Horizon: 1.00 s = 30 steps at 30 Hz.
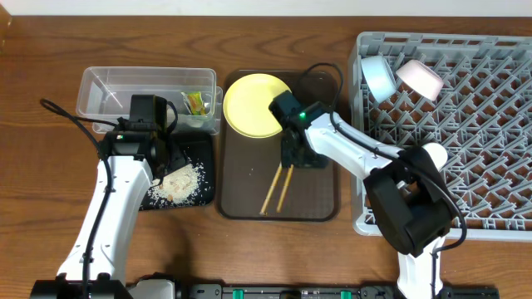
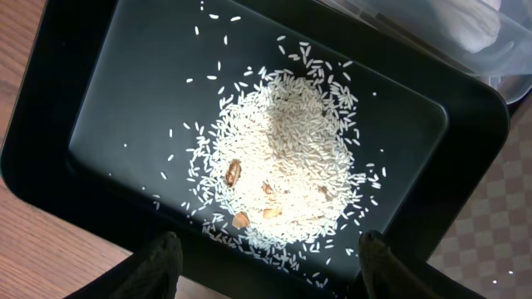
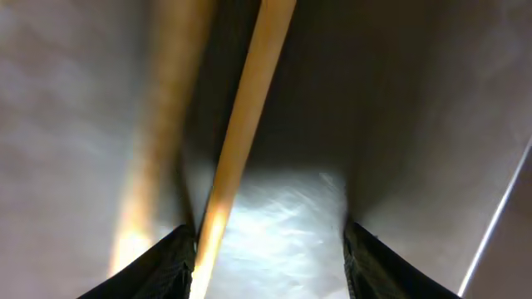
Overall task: Sort waste into correct bins and load items into the dishwasher rack
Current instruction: 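Carry the chopstick to the rack and insert it upright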
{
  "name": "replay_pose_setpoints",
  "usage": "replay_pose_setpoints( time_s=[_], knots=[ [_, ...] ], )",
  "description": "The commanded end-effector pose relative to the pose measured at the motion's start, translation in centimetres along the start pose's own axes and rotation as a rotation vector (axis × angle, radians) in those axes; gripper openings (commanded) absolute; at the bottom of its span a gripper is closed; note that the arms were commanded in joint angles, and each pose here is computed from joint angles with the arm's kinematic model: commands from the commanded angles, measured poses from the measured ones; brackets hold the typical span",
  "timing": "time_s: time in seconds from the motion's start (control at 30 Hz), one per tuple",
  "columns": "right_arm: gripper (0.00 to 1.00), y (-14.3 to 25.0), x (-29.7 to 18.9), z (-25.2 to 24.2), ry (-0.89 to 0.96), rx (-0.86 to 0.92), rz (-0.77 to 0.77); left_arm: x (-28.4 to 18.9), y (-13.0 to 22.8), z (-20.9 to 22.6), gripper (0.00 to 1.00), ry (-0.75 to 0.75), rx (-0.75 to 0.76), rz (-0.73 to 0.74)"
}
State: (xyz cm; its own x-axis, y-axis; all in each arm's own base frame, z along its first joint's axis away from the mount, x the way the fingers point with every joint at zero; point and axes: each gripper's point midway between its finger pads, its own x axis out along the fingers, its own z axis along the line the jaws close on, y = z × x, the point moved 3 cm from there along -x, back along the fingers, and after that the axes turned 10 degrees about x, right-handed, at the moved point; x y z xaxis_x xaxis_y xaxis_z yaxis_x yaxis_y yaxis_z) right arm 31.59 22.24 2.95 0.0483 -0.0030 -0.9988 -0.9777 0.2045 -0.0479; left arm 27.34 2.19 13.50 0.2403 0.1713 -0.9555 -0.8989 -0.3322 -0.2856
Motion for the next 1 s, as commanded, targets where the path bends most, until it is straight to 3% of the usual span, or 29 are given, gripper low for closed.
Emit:
replay_pose_setpoints(
  time_s=[0.0, 0.07, 0.17, 0.4, 0.67, 0.97],
  knots=[
    [0.53, 0.6, 1.0, -0.7, 0.047, 0.015, 0.012, -0.4, -0.4, 0.3, 0.71, -0.014, -0.015, -0.020],
    [0.51, 0.6, 1.0, -0.9, 0.050, 0.019, 0.016, -0.4, -0.4, 0.3, 0.71, -0.014, -0.015, -0.020],
    [0.41, 0.2, 1.0, -1.3, 0.054, 0.031, 0.015, -0.4, -0.4, 0.3, 0.71, -0.014, -0.015, -0.020],
    [0.03, -0.3, 1.0, -2.1, 0.061, 0.053, 0.021, -0.4, -0.4, 0.3, 0.71, -0.014, -0.015, -0.020],
    [0.01, -3.3, -2.1, -3.3, -0.002, 0.061, -0.045, -0.4, -0.4, 0.3, 0.71, -0.014, -0.015, -0.020],
    [0.01, -6.2, -12.1, -7.0, -0.126, -0.077, -0.233, -0.4, -0.4, 0.3, 0.71, -0.014, -0.015, -0.020]
  ],
)
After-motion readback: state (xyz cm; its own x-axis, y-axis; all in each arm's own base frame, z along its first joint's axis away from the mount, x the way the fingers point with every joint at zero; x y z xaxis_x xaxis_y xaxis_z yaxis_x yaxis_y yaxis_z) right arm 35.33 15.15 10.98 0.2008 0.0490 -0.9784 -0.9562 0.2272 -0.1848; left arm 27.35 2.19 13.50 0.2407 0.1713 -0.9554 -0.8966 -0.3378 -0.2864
